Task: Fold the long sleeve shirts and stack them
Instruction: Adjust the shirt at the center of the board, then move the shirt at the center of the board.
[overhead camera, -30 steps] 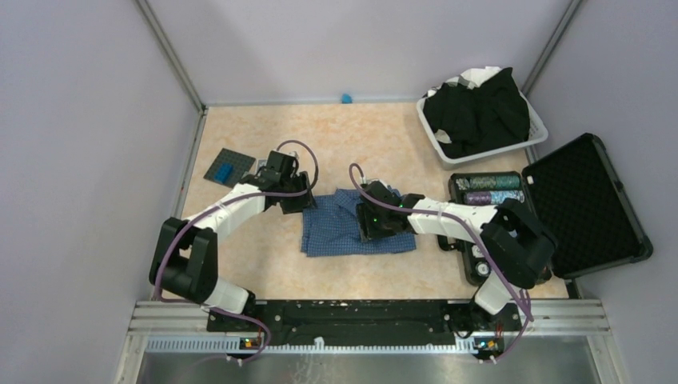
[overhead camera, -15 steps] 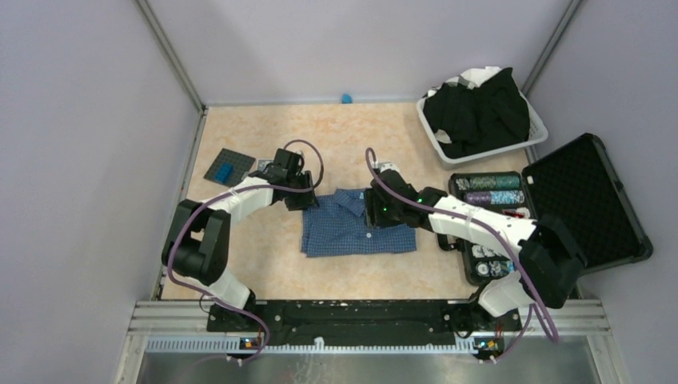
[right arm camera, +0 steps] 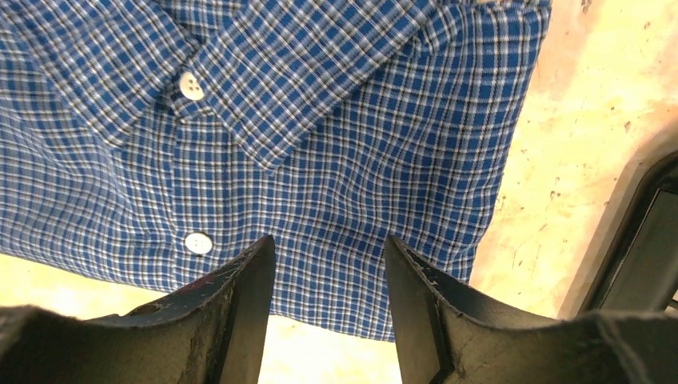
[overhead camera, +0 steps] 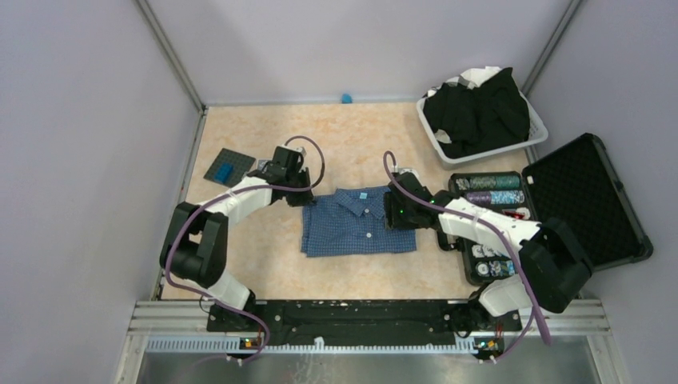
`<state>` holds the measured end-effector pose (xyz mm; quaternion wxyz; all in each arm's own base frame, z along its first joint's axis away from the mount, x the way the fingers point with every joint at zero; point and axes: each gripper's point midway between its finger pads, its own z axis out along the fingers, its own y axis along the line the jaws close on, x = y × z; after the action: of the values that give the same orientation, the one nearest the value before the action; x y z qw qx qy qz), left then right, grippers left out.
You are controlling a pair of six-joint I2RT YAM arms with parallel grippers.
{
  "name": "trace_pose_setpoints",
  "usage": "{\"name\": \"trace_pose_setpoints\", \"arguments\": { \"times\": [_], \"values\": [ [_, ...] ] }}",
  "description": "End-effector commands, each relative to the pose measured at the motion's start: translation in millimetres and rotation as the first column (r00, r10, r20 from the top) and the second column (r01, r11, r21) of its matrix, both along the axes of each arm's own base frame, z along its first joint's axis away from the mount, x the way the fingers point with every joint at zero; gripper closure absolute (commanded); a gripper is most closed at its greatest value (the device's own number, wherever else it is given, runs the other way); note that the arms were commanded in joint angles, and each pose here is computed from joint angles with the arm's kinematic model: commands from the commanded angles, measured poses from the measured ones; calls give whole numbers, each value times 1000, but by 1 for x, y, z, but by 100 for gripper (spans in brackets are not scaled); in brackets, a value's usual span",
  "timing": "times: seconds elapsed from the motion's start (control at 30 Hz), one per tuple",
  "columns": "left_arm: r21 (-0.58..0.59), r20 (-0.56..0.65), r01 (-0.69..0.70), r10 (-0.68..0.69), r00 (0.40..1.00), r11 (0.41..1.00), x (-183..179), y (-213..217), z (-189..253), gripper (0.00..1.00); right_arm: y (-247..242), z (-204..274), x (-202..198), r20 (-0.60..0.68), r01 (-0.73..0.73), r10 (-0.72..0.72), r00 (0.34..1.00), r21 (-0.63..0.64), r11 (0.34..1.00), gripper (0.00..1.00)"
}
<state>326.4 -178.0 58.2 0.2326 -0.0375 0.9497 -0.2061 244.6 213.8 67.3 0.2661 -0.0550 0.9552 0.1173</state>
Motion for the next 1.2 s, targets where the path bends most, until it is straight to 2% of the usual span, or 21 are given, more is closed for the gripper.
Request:
{"name": "trace_pose_setpoints", "arguments": {
  "times": [0.0, 0.07, 0.17, 0.37, 0.5, 0.63, 0.7, 0.83, 0.93, 1.07, 1.17],
  "values": [
    [43, 116, -44, 39, 993, 998, 18, 11, 42, 100, -1, 1, 3, 20, 4, -4, 1000, 24, 1000, 48],
    [114, 106, -101, 89, 990, 988, 18, 28, 33, 100, -2, -7, 0, 5, 4, -4, 1000, 18, 1000, 48],
    [149, 66, -143, 134, 989, 978, 18, 41, 13, 100, -6, -20, -6, -17, 7, -7, 1000, 11, 1000, 48],
    [160, -10, -194, 198, 980, 968, 17, 49, -22, 100, -10, -30, -12, -35, 11, -10, 999, 4, 1000, 47],
    [129, -18, -184, 188, 982, 974, 21, 44, -24, 100, -7, -10, -6, -3, 1, -1, 1000, 7, 1000, 45],
    [106, 8, -165, 165, 986, 981, 30, 39, -8, 98, 0, 20, 0, 78, 13, -8, 997, -63, 998, 39],
    [104, 20, -153, 152, 988, 983, 34, 38, 3, 88, 18, 29, -4, 85, -4, 8, 996, -41, 999, 35],
    [120, 80, -145, 136, 987, 982, 42, 43, 31, 53, 64, 43, -11, 117, -36, 34, 993, 22, 999, 29],
    [129, 135, -148, 130, 982, 981, 46, 49, 60, 33, 90, 37, -11, 106, -47, 46, 993, 9, 999, 27],
    [112, 223, -149, 122, 967, 982, 47, 53, 103, 21, 113, 27, -6, 86, -38, 37, 996, 13, 999, 27],
    [76, 281, -147, 120, 952, 986, 43, 52, 130, 16, 123, 18, -3, 77, -25, 24, 997, 16, 1000, 27]
  ]
}}
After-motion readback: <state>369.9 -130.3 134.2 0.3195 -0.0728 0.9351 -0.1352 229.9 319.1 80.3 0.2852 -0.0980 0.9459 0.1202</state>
